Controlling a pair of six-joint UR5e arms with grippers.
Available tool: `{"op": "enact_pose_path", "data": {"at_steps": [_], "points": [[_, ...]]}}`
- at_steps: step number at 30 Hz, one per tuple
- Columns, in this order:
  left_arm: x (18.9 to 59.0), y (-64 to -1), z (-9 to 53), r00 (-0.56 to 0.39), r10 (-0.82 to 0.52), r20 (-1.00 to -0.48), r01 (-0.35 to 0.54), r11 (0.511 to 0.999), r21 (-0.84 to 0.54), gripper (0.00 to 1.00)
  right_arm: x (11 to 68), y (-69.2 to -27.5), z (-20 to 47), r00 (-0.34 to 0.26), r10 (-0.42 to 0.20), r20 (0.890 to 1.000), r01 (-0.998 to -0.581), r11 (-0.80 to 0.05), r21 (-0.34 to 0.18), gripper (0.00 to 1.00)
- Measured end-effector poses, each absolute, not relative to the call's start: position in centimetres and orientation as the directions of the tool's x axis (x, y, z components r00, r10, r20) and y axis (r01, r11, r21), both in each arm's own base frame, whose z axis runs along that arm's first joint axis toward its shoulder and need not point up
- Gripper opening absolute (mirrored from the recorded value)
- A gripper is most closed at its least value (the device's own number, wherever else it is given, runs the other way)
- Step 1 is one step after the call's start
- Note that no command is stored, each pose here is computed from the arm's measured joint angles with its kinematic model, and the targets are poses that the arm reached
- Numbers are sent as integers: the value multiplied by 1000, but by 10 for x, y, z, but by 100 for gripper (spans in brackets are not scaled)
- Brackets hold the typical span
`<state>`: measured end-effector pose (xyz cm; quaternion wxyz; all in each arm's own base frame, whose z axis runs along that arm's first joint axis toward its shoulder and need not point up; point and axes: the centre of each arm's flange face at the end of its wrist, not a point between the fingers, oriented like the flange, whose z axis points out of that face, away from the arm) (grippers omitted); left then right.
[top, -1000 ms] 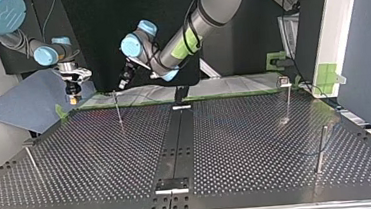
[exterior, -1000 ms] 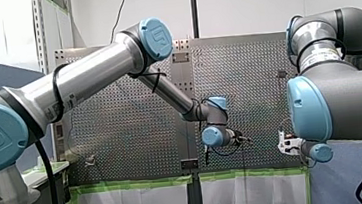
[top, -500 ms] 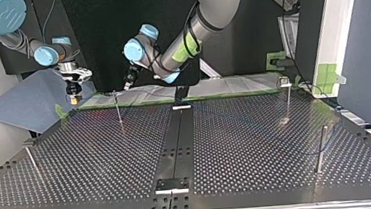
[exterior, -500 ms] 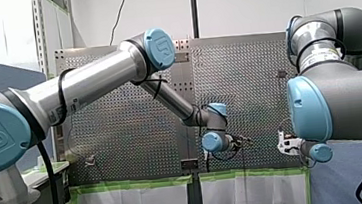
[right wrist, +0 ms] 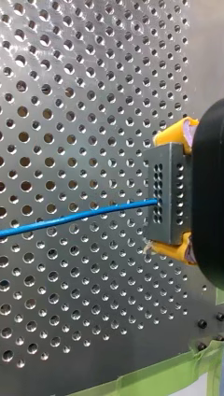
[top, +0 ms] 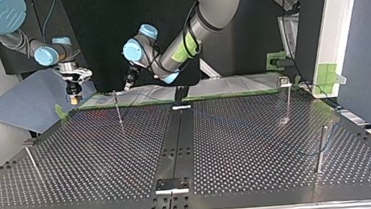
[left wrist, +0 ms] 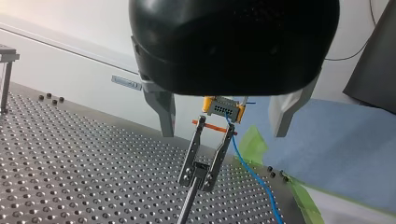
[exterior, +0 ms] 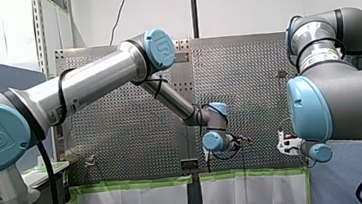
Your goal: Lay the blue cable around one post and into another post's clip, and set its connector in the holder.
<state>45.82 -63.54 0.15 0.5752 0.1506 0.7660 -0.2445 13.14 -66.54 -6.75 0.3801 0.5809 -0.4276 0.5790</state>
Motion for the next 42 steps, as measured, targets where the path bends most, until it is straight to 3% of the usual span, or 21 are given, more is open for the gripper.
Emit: {"op": "enact_pose_path", "data": {"at_steps": [23,34,42], "points": [[456,-625,-8,-297,-21,-955,492,854,-172,99,133,-664,-69,-27,-66,997,-937,-347,-49,0],[440,-617,-19,-279,77,-957,474,878,-68,99,131,-647,-79,52,-122,991,-928,-372,3,0],[427,-609,-8,-254,128,-959,440,898,4,99,128,-633,-74,82,-114,990,-916,-400,29,0]]}}
